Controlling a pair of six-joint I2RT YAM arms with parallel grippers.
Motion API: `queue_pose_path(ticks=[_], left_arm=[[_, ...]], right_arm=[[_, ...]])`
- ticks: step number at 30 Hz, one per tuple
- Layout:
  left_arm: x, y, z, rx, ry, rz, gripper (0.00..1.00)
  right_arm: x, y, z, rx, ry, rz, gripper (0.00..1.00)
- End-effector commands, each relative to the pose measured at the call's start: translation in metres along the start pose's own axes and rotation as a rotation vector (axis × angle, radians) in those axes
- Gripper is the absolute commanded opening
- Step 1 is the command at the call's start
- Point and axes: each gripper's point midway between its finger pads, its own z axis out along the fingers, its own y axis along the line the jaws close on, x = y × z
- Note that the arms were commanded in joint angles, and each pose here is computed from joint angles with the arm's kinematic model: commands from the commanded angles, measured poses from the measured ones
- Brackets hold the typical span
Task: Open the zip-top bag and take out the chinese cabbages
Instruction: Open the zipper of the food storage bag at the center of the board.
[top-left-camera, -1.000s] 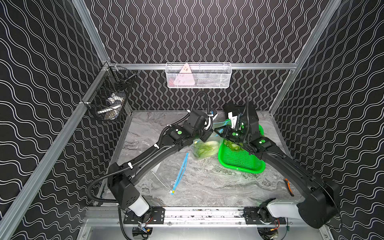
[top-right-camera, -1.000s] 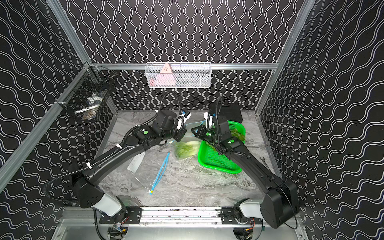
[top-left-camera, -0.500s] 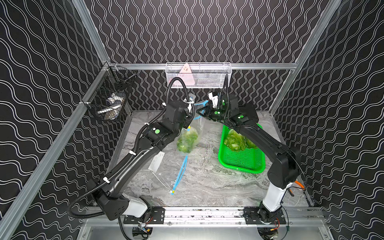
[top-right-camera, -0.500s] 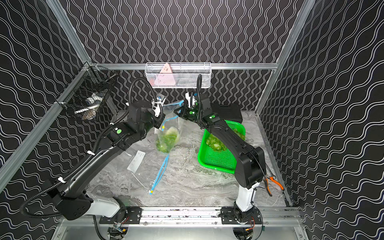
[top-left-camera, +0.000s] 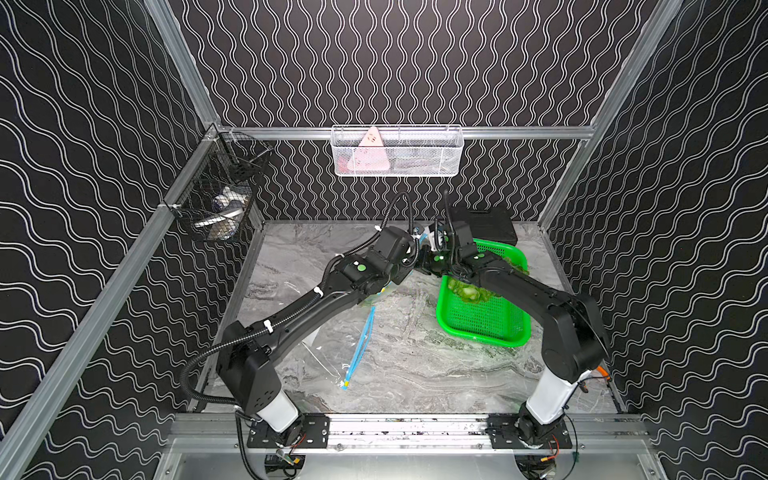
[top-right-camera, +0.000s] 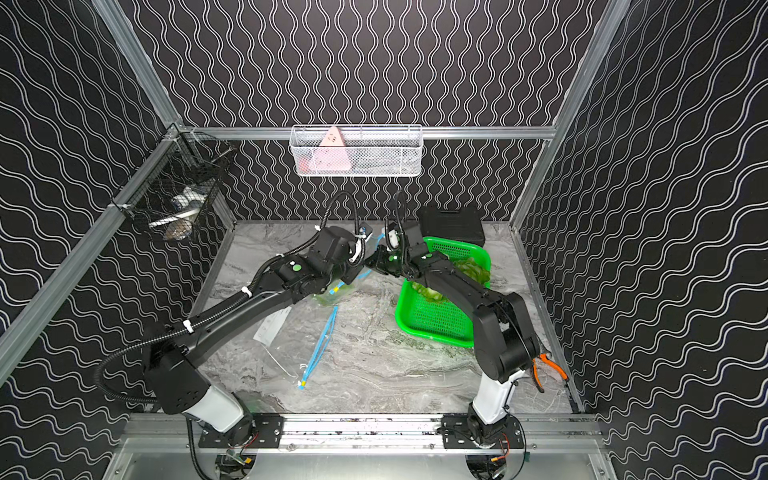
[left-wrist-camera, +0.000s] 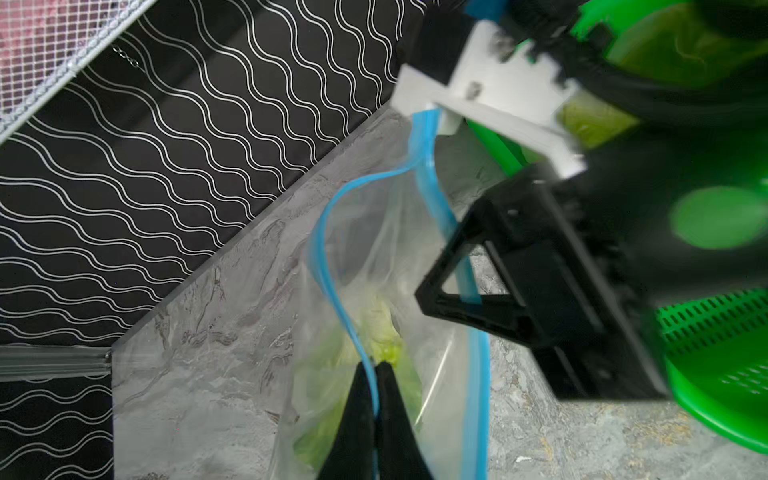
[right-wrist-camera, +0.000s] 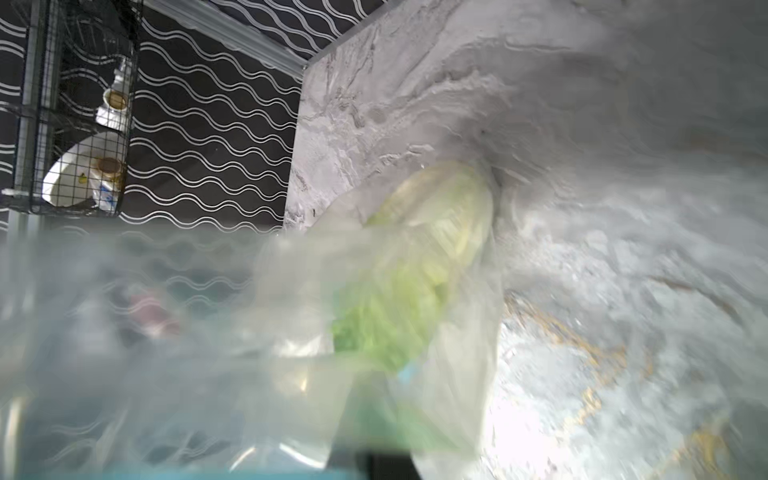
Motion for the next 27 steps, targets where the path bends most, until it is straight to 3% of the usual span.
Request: queue_pose_path(ticks=[1, 5, 11, 15, 17, 22, 27], left_arm=[[-0.010, 0.008, 0.000, -0.047, -0.045, -0.060, 0.00], [-0.012, 0.004, -0.001, -0.017, -0.043, -0.075, 0.00], [-0.011, -0.020, 0.003, 0.112, -0.029, -0.130, 0.00], [-0.009, -0.042, 0.005, 0.219, -0.033, -0.196, 0.00], [-0.007, -0.051, 0.006, 0.241, -0.025, -0.200, 0.00], [-0.002, -0.061, 0.009, 0.273, -0.007, -0.214, 0.00], [-0.004, -0.060, 0.009, 0.269, -0.009, -0.229, 0.00]], right_arm=[[0.004, -0.015, -0.017, 0.079, -0.026, -0.009, 0.00], [0.011, -0.045, -0.043, 0.191, -0.043, 0.057, 0.00], [0.025, -0.059, -0.077, 0.247, -0.104, 0.099, 0.00], [0.024, -0.040, -0.099, 0.190, -0.160, 0.068, 0.29], [0.020, -0.027, -0.112, 0.153, -0.209, 0.053, 0.35], [0.004, 0.009, -0.140, 0.033, -0.321, 0.037, 0.41], [0.001, 0.030, -0.119, -0.110, -0.256, 0.102, 0.39]])
